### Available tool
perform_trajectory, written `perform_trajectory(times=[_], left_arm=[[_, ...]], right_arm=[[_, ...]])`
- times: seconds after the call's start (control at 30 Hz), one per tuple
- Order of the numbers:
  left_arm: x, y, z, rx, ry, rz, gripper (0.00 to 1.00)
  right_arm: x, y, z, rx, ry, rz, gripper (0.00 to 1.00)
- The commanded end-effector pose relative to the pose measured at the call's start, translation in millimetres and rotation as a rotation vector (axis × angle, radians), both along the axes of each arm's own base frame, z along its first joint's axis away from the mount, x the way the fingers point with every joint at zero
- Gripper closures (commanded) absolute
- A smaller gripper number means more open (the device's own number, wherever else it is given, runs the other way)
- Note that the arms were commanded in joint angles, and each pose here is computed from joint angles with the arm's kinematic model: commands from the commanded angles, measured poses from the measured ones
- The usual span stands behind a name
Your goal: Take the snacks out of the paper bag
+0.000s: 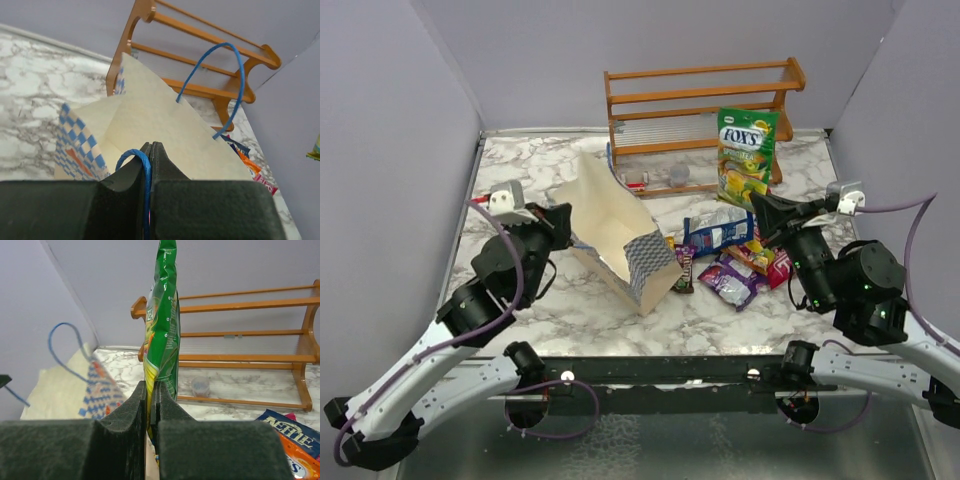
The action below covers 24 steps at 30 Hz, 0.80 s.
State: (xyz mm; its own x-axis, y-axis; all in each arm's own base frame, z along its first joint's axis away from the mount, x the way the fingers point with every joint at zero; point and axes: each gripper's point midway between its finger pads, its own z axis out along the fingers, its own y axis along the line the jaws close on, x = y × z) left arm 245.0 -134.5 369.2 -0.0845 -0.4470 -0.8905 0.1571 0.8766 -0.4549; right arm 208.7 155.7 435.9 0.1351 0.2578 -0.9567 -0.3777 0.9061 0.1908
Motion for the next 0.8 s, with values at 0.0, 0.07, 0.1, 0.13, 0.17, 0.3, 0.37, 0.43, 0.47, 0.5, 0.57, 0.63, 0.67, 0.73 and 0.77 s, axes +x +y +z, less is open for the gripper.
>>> perform_trajectory(times=[0.0, 0.07, 0.1, 0.13, 0.17, 0.3, 0.37, 0.43, 0.47, 0.5, 0.57, 0.63, 0.67, 0.73, 0.77], left_arm=[[-24, 32, -37, -0.107, 0.102, 0.068, 1.00], [-32, 42, -42, -0.132, 0.102, 0.072, 1.00], [-35, 43, -41, -0.140, 0.095, 0.060, 0.99], [-38, 43, -39, -0.144, 0.086, 0.047, 0.99], [-39, 42, -36, -0.137, 0.079, 0.035, 0.99], [-41, 52, -29, -0.072, 0.104, 0.067, 0.99], [-42, 57, -27, -0.048, 0.118, 0.084, 0.99], [-43, 58, -29, -0.045, 0.119, 0.084, 0.98], [-42, 56, -29, -0.057, 0.116, 0.078, 0.98], [-42, 53, -30, -0.067, 0.111, 0.066, 0.98], [-41, 46, -28, -0.078, 0.099, 0.041, 0.98], [-40, 45, -30, -0.076, 0.107, 0.041, 0.97], [-39, 45, -31, -0.072, 0.113, 0.044, 0.95], [-41, 48, -33, -0.072, 0.129, 0.059, 0.82], [-41, 50, -36, -0.074, 0.141, 0.069, 0.75]], right_arm=[[1, 6, 2, -0.009, -0.009, 0.008, 0.99], [3, 11, -4, -0.026, 0.002, 0.015, 0.99], [3, 14, -7, -0.033, 0.009, 0.020, 0.99], [4, 16, -9, -0.037, 0.016, 0.022, 0.99], [4, 17, -11, -0.039, 0.021, 0.024, 0.99], [7, 22, -17, -0.051, 0.039, 0.023, 0.99], [6, 24, -19, -0.054, 0.042, 0.030, 0.99], [7, 25, -22, -0.058, 0.049, 0.032, 0.99], [7, 26, -25, -0.060, 0.055, 0.031, 0.99], [7, 26, -27, -0.061, 0.061, 0.028, 0.99], [7, 28, -35, -0.065, 0.079, 0.034, 0.99], [8, 33, -47, -0.080, 0.098, 0.042, 0.99], [9, 36, -54, -0.099, 0.109, 0.042, 0.99], [15, 40, -72, -0.154, 0.131, 0.024, 0.99], [18, 43, -79, -0.179, 0.137, 0.012, 0.99]])
